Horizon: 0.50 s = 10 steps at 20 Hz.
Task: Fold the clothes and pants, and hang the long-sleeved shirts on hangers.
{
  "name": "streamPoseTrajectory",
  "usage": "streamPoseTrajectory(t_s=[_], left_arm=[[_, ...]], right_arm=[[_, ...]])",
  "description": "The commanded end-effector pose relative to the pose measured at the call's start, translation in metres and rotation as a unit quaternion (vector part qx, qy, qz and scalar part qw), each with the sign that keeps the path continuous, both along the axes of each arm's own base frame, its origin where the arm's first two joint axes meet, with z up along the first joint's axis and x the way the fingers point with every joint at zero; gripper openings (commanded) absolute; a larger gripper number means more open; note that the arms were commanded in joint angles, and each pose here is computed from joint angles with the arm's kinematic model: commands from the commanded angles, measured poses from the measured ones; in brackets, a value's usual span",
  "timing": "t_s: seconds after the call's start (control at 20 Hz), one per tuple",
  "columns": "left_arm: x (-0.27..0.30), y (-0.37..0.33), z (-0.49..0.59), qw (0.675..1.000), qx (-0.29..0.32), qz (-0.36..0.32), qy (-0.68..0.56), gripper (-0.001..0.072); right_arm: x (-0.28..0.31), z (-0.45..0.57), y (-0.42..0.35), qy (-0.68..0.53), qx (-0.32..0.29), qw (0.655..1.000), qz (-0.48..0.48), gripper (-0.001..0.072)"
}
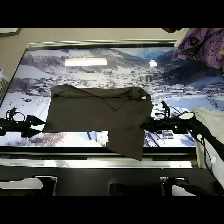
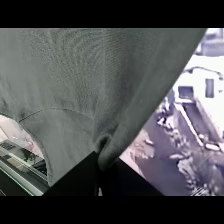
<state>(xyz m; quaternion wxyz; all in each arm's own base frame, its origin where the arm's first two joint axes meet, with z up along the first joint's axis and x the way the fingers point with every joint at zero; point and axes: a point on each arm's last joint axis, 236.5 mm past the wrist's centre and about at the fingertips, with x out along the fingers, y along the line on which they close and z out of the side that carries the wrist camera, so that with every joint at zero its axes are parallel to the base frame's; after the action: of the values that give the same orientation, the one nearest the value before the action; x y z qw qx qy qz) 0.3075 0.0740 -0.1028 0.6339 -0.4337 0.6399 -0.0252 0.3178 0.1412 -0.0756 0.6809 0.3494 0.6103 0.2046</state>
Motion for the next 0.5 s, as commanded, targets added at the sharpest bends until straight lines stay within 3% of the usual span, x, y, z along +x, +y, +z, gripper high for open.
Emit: streamPoseTrajectory(t_s=[0.0,0.25,0.35,0.4,0.45], left_arm=[[-0.008,-0.005,0.003,1.0,-0.01,-0.009,0.012,0.0692],[-0.001,-0.004,-0.001,1.0,0.004,-0.009,0.005,0.0681],[0.005,-0.007,-0.004,1.0,0.015,-0.013,-0.001,0.0581],[0.007,-0.009,-0.005,1.0,0.019,-0.017,-0.004,0.0568],[0.009,-0.013,-0.005,1.0,0.019,-0.024,-0.004,0.0489]], right_arm=[[0.0,0.001,0.0,-0.001,0.0,1.0,0.001,0.0031],[0.0,0.001,0.0,-0.001,0.0,1.0,0.001,0.0031],[0.0,0.001,0.0,-0.001,0.0,1.0,0.001,0.0031],[0.0,0.001,0.0,-0.001,0.0,1.0,0.001,0.0031],[0.0,0.002,0.0,-0.003,0.0,1.0,0.001,0.0031]])
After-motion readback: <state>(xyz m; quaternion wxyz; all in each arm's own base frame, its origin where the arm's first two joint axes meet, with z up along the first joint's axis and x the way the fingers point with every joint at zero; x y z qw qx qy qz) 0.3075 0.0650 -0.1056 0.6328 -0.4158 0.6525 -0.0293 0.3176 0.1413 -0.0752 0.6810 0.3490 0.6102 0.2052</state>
